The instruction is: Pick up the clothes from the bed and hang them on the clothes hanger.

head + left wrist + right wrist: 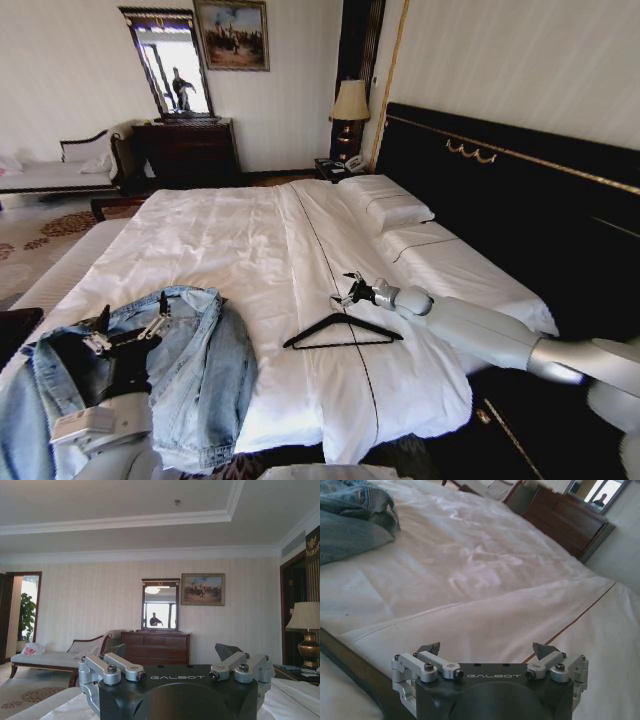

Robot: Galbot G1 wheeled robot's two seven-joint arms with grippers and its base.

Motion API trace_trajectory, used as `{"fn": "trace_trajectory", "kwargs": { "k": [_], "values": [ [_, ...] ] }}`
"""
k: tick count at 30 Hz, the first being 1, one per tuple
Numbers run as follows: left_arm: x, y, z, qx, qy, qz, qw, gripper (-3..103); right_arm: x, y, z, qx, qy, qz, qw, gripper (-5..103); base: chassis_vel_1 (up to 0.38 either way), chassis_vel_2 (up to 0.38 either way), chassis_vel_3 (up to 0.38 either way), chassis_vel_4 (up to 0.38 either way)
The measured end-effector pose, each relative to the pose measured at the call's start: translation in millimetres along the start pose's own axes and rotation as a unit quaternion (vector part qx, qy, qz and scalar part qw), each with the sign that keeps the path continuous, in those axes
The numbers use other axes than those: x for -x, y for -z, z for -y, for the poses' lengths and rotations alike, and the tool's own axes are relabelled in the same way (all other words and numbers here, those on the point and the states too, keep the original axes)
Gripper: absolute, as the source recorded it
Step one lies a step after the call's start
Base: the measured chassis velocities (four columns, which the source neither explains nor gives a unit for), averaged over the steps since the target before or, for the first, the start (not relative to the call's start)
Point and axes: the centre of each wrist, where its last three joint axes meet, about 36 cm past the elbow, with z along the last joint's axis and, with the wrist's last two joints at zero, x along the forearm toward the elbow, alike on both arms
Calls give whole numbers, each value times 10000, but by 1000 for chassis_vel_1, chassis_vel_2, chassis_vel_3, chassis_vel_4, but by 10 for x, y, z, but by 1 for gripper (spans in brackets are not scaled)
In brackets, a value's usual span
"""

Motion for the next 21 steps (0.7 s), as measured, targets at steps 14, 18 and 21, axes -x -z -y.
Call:
{"fn": "trace_trajectory", "kwargs": {
  "k": [14, 18, 21],
  "values": [
    [-4, -1, -3, 19, 24, 19, 10000, 100, -174, -240, 342, -203, 559, -893, 9942, 100, 0, 0, 0, 0],
    [-1, -1, 7, 3, 15, 33, 10000, 100, -288, -401, 444, -227, 784, -1064, 9910, 100, 0, 0, 0, 0],
    [1, -1, 10, 0, 12, 39, 10000, 100, -307, -452, 436, -235, 832, -1079, 9904, 100, 0, 0, 0, 0]
  ]
}}
